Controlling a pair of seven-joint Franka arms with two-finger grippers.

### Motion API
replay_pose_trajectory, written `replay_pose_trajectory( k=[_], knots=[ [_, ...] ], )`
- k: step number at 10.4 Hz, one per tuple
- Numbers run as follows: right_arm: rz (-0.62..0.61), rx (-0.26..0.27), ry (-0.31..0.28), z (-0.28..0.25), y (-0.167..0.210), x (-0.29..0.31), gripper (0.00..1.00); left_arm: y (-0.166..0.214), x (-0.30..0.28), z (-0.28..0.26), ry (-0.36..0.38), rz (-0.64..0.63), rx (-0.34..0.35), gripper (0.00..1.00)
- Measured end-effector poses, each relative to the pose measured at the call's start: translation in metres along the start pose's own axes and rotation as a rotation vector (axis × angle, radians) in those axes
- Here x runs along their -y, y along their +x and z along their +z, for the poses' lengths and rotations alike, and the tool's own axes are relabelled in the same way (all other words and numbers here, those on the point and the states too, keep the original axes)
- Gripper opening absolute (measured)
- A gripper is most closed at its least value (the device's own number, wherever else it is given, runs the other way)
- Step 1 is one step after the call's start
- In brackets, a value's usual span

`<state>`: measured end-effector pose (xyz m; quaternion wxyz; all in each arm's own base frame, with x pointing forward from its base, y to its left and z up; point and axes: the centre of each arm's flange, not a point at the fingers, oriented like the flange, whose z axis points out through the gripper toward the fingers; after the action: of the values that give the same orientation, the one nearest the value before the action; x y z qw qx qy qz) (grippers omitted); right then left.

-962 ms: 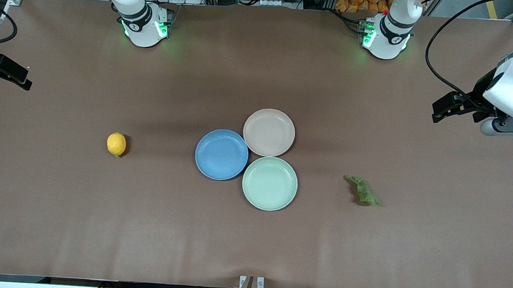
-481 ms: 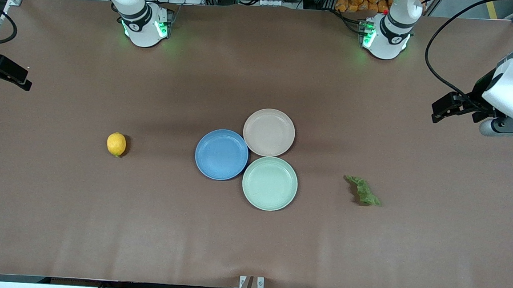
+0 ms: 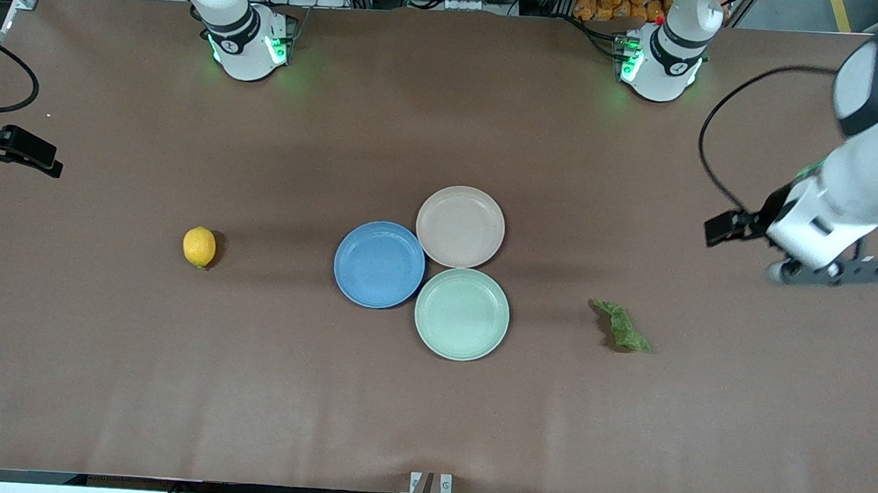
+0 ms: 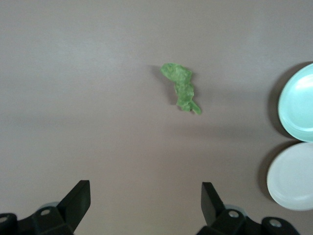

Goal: Place lemon and lettuce in plates
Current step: 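Reach the right gripper to the lemon while the left gripper reaches the lettuce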

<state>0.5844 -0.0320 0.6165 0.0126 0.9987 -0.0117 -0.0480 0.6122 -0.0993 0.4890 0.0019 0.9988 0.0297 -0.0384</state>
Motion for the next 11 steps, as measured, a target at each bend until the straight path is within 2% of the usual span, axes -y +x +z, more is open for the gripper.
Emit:
replay_pose_trajectory(
  k=[2,4,6,8,11],
  knots=[
    [0.004,0.065,0.005,0.02,0.004,-0.008,1.0,0.024,-0.004,0.096,-0.018,0.001,0.012,1.0],
    [0.01,0.111,0.011,0.052,0.016,-0.015,1.0,0.039,-0.016,0.168,-0.036,0.017,0.024,1.0],
    [0.018,0.09,0.054,0.105,0.035,-0.016,1.0,0.047,-0.03,0.215,-0.047,0.033,0.028,1.0],
    [0.047,0.07,0.105,0.173,0.048,-0.02,1.0,0.054,-0.03,0.245,-0.021,0.059,0.01,1.0],
    [0.06,0.097,0.114,0.261,0.052,-0.018,1.0,0.059,-0.029,0.274,-0.003,0.083,0.003,0.99]
  ],
)
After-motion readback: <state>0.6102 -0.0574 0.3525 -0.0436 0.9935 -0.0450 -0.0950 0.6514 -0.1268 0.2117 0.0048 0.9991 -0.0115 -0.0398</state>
